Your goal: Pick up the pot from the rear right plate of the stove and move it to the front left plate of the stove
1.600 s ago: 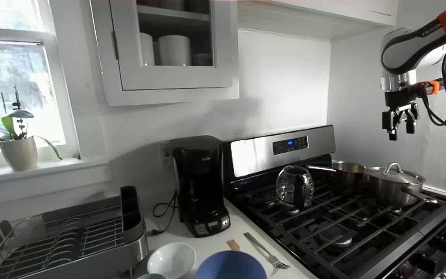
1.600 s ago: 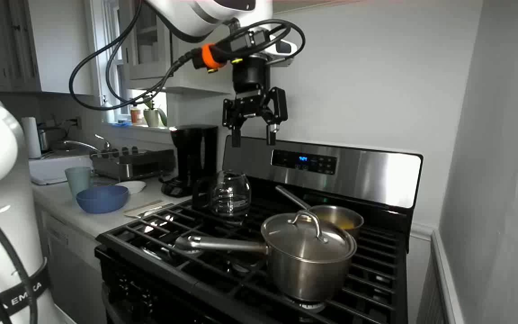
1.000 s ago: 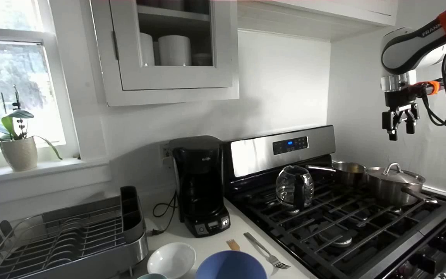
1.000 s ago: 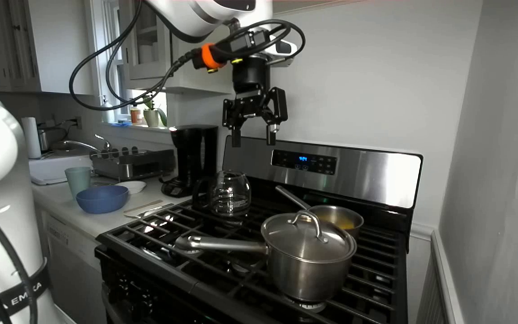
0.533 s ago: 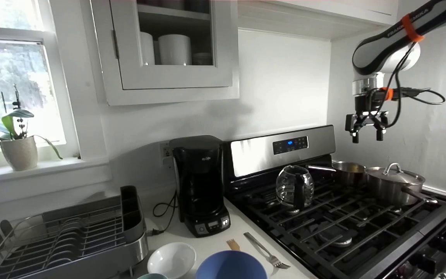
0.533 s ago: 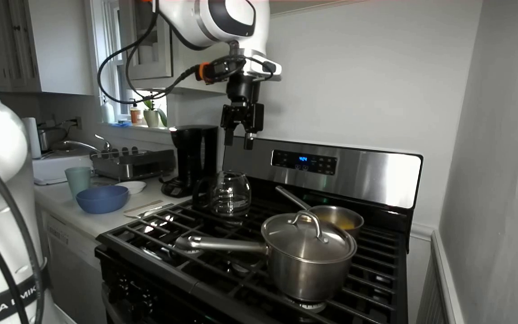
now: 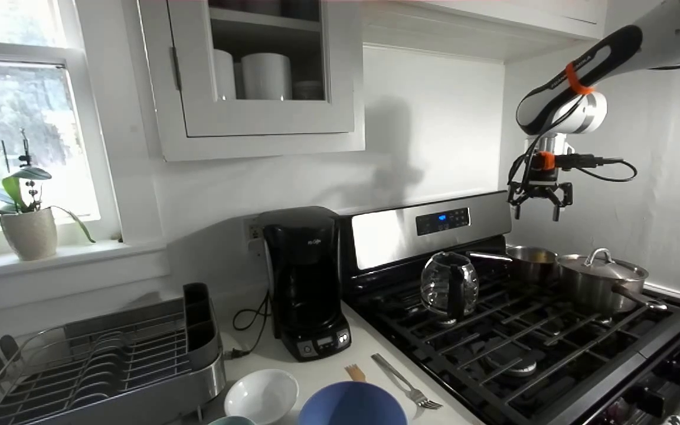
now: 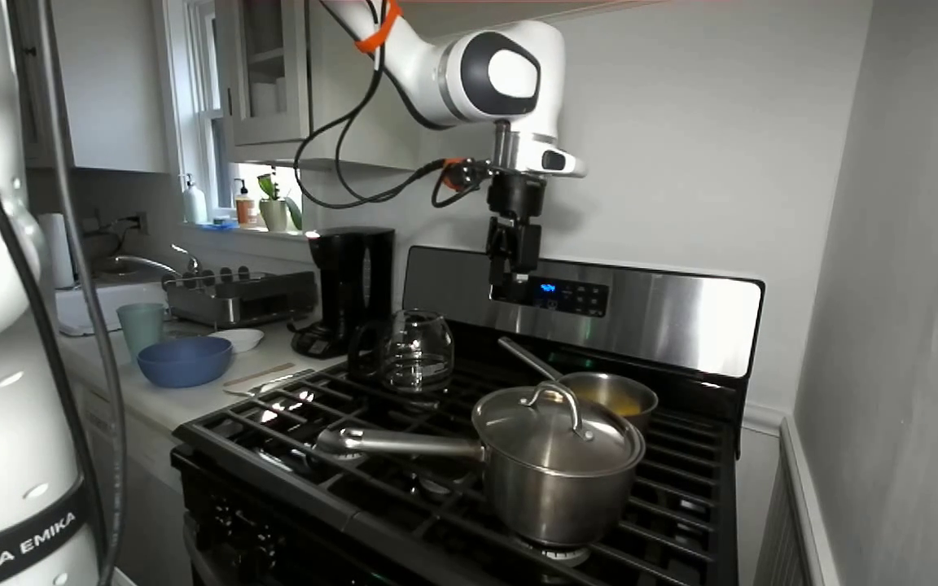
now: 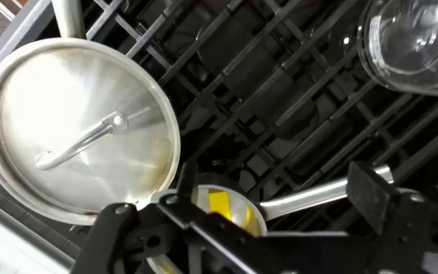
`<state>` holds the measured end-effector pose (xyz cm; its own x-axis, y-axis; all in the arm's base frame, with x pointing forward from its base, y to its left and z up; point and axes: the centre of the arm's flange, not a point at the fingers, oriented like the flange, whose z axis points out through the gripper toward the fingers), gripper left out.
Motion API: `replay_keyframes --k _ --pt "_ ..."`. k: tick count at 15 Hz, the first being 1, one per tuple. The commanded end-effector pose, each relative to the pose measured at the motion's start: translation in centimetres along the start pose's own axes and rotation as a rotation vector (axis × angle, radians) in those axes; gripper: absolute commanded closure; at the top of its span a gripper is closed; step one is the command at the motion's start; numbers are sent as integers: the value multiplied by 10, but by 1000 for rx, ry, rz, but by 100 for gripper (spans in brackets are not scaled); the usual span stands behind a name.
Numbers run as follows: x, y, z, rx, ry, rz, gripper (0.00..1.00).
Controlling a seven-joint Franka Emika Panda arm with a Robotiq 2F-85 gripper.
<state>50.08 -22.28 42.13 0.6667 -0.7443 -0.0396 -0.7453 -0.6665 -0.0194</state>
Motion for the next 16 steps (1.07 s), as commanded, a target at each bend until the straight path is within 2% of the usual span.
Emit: replay_keyframes --k 1,3,7,8,11,15,16 --pt "45 3 12 60 98 166 0" --pt "63 0 25 59 205 224 0" --pt "82 -16 54 9 301 271 0" --pt "68 -3 45 44 257 223 0" --pt "76 -12 61 23 277 247 0" --pt "79 -11 58 24 285 252 0" --pt "82 -18 71 38 265 211 0"
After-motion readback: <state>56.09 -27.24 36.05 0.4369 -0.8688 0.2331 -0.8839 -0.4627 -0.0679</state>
